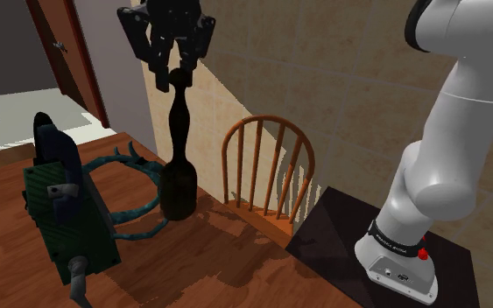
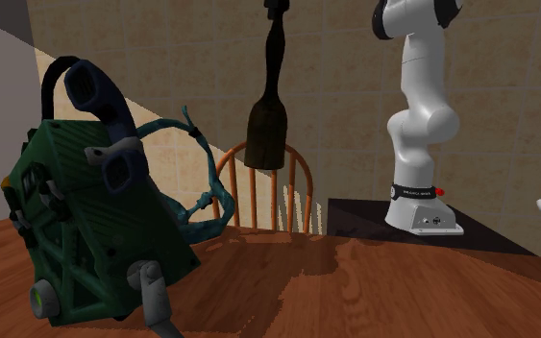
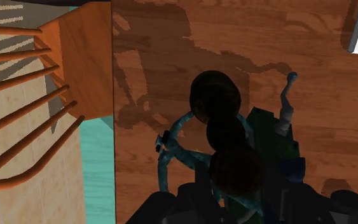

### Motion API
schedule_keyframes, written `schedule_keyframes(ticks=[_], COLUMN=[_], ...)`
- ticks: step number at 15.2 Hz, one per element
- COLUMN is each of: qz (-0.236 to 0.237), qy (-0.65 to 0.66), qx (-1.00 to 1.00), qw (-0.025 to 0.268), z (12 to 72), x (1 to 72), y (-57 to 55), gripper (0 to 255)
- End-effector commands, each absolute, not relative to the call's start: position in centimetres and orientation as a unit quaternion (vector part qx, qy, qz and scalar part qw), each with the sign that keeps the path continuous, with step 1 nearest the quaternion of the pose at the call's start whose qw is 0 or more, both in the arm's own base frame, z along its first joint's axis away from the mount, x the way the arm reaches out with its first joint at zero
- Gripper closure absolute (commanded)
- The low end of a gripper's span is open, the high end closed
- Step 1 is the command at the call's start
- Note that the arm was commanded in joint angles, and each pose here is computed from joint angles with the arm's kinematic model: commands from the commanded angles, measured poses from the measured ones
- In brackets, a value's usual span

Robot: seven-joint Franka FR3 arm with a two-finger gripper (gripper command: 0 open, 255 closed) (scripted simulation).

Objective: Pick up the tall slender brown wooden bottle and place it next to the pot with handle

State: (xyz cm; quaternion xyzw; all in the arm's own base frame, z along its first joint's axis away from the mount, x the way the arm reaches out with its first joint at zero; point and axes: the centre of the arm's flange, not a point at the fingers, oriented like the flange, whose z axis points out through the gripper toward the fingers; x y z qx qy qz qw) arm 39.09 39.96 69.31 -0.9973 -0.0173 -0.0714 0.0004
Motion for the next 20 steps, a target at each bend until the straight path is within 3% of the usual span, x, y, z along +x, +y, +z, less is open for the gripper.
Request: schedule_keyframes(ticks=[1,20], qz=[-0.071,-0.071], qy=[-0.016,-0.016], qx=[-0.997,-0.997], qw=[0.001,0.001], z=[69.0,69.0], x=[36.4,11.5], y=[39.4,35.8], gripper=[255,255])
